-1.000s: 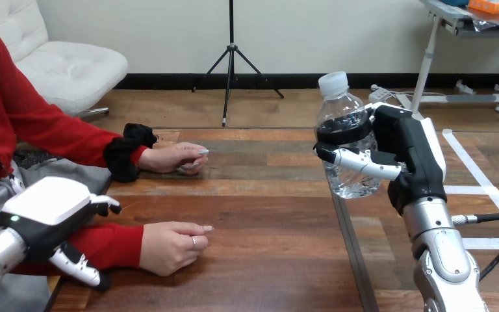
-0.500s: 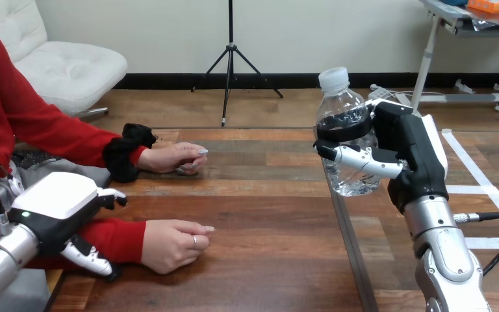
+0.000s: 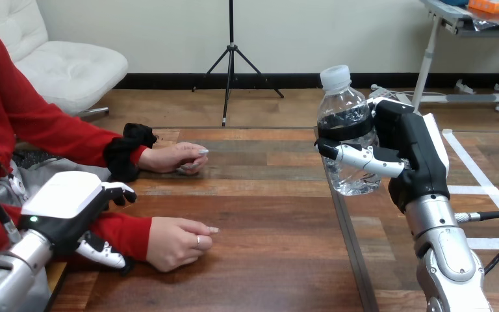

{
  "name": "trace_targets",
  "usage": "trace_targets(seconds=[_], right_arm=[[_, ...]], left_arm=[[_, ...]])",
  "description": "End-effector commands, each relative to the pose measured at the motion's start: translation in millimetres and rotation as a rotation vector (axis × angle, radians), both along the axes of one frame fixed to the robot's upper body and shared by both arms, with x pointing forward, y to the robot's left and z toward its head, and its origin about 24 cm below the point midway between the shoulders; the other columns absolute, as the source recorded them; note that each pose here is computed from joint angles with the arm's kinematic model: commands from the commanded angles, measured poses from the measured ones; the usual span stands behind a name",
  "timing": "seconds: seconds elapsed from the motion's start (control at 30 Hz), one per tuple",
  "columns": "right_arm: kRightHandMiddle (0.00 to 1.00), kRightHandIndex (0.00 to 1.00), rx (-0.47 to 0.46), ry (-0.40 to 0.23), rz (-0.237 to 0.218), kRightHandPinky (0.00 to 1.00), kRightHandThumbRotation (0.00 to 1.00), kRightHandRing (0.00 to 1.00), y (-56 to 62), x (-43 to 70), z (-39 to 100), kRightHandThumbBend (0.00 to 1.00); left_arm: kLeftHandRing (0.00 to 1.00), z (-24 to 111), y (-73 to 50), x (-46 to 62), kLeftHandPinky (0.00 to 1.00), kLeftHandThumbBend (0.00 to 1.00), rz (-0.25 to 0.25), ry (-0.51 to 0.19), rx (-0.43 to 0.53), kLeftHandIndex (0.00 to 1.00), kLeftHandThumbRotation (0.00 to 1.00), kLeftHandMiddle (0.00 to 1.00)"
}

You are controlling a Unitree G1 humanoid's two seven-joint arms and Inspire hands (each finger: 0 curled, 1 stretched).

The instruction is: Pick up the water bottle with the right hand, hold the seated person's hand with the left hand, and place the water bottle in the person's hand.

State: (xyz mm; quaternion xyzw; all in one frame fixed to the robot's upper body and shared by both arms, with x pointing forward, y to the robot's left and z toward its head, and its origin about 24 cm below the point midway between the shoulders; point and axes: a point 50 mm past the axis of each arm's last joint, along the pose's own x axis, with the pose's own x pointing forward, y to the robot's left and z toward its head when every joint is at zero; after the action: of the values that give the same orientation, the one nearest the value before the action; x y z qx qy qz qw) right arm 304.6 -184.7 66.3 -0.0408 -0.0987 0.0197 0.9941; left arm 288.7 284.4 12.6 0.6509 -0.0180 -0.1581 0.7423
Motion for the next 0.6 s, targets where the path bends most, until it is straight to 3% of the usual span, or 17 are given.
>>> trace_targets(seconds=[0.0, 0.57], right_arm=[[0.16, 0.19, 0.023, -0.127, 0.007, 0.05, 0.0, 0.09, 3.2, 7.8, 30.3, 0.65], [0.16, 0.19, 0.017, -0.131, 0.001, 0.05, 0.0, 0.09, 2.8, 8.9, 31.9, 0.65]], left_arm=[[0.62, 2.3, -24.5, 11.0, 0.59, 0.89, -0.029, -0.065, -0.105, 0.68, 0.28, 0.67], [0.51, -5.0, -40.8, 12.5, 0.48, 0.85, -0.058, -0.05, -0.124, 0.59, 0.21, 0.57]])
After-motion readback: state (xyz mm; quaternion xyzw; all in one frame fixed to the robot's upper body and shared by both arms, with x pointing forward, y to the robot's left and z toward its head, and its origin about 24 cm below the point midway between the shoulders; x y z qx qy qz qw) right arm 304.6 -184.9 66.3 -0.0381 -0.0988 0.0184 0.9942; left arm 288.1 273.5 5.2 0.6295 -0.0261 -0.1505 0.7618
